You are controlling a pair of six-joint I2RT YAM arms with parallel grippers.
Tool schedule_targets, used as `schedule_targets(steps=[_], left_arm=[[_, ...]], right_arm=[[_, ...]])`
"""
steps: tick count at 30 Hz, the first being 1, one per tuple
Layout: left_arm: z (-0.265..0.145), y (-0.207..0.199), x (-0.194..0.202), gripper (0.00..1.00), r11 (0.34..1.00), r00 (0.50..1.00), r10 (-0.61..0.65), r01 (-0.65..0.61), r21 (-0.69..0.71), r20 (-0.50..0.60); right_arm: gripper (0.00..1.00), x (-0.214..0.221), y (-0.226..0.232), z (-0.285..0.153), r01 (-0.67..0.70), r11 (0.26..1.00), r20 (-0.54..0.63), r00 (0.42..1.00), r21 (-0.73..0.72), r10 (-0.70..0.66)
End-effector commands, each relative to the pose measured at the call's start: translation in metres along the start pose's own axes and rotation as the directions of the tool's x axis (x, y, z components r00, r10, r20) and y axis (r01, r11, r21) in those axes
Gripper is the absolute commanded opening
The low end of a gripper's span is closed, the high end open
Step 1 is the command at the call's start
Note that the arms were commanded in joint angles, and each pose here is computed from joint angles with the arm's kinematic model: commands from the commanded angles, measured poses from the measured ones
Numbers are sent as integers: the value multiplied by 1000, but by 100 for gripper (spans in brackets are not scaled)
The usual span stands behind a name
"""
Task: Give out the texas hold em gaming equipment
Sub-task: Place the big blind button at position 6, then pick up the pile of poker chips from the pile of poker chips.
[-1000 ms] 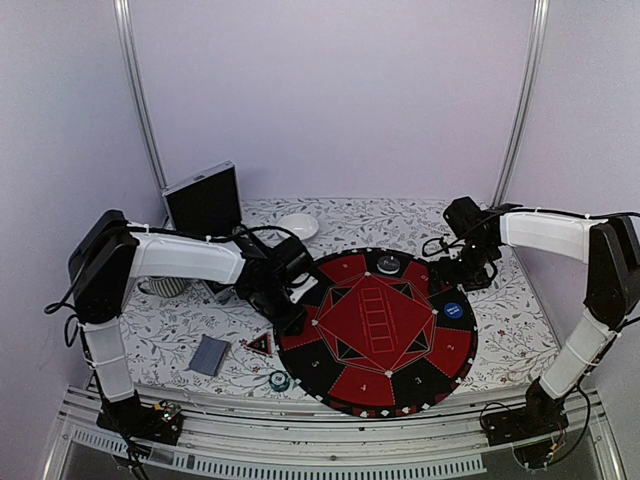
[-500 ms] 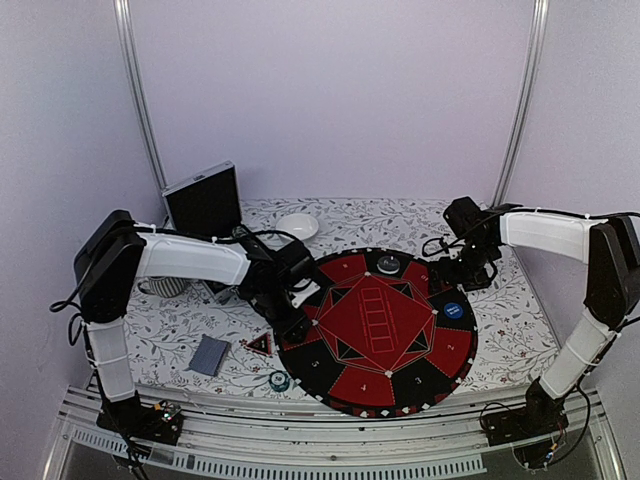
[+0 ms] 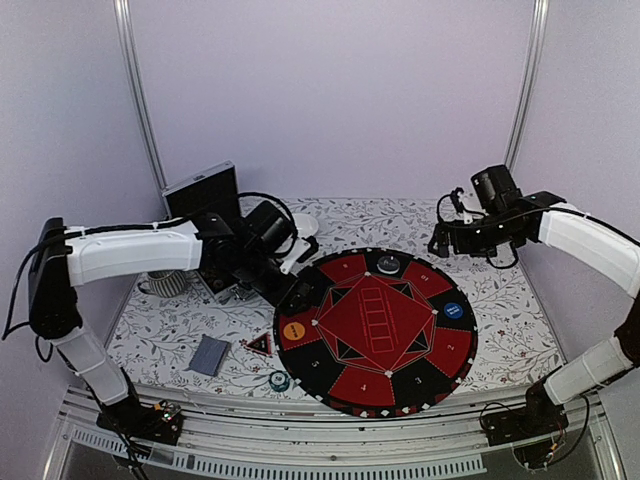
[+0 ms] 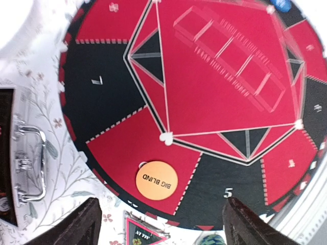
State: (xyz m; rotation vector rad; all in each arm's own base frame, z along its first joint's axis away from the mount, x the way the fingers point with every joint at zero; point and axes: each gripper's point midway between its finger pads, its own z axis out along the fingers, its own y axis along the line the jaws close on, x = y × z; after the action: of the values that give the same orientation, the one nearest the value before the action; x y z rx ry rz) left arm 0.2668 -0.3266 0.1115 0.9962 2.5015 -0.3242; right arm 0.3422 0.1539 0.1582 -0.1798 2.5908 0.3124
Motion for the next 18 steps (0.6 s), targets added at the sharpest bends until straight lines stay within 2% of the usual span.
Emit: schedule_targets(steps=[1, 6, 8, 14, 18], left_arm=[[-30, -5, 5, 86, 998, 997, -52, 50, 43, 54], [-45, 3, 31, 88, 994, 994, -109, 108, 33, 31], [-51, -8, 42, 87, 988, 992, -129, 128, 88, 0], [-62, -63, 83, 87, 987, 996, 45, -33, 160, -71], [-48, -69, 115, 98, 989, 984, 94, -75, 126, -149]], right_arm=[[99, -67, 34, -79, 68, 987, 343, 939, -149, -13], [99, -73, 66, -115, 159, 934, 442, 897, -319, -2], [99, -72, 74, -123, 177, 915, 457, 890, -362, 8], [99, -68, 72, -136, 161, 909, 487, 872, -384, 51], [99, -58, 74, -137, 165, 895, 488, 871, -415, 66]])
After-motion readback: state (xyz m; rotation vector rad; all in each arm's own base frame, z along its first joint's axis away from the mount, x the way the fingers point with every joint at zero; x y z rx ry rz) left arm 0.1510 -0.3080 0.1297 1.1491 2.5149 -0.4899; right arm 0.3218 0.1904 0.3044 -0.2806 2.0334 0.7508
